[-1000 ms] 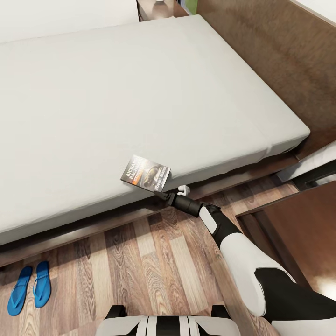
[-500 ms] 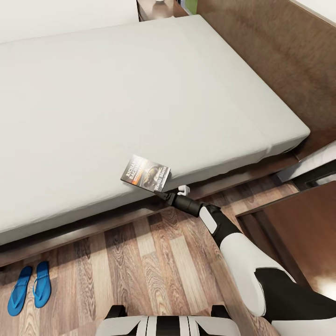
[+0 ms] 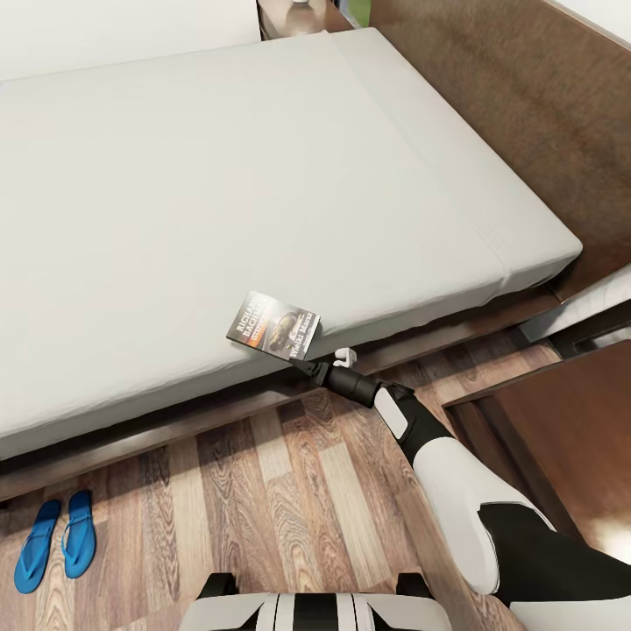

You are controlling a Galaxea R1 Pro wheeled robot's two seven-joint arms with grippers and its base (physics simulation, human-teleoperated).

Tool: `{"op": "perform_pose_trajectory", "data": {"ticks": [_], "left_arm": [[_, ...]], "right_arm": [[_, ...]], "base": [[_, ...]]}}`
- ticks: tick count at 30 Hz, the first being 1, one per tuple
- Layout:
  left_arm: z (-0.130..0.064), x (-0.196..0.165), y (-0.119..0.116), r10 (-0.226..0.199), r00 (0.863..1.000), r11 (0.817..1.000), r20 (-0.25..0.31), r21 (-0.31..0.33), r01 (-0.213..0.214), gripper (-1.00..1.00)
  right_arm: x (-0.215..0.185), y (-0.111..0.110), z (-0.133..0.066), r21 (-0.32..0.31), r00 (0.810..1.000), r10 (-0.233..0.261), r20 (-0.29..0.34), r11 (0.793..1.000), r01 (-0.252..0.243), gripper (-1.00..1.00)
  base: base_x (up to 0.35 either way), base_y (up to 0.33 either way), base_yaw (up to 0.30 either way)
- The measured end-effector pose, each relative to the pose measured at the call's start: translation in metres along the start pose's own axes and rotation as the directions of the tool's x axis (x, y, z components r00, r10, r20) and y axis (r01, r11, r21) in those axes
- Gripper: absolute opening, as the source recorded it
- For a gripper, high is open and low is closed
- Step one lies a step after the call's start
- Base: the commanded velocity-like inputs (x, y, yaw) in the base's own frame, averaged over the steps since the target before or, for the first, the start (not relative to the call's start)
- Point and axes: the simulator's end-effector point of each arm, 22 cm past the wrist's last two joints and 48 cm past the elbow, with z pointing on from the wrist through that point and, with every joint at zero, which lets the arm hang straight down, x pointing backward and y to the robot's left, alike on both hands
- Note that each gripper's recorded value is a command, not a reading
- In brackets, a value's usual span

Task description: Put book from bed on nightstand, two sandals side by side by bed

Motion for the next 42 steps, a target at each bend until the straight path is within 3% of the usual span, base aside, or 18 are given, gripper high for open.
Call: {"op": "perform_pose_trajectory", "data": {"ticks": [42], "left_arm": [[0.0, -0.0004, 0.0, 0.0, 1.0, 1.0, 0.001, 0.0, 0.0, 1.0]], "right_arm": [[-0.0061, 0.0026, 0.0014, -0.003, 1.0, -0.01, 0.004, 1.0, 0.01, 1.0]], "base": [[0.0, 0.0, 0.0]]}}
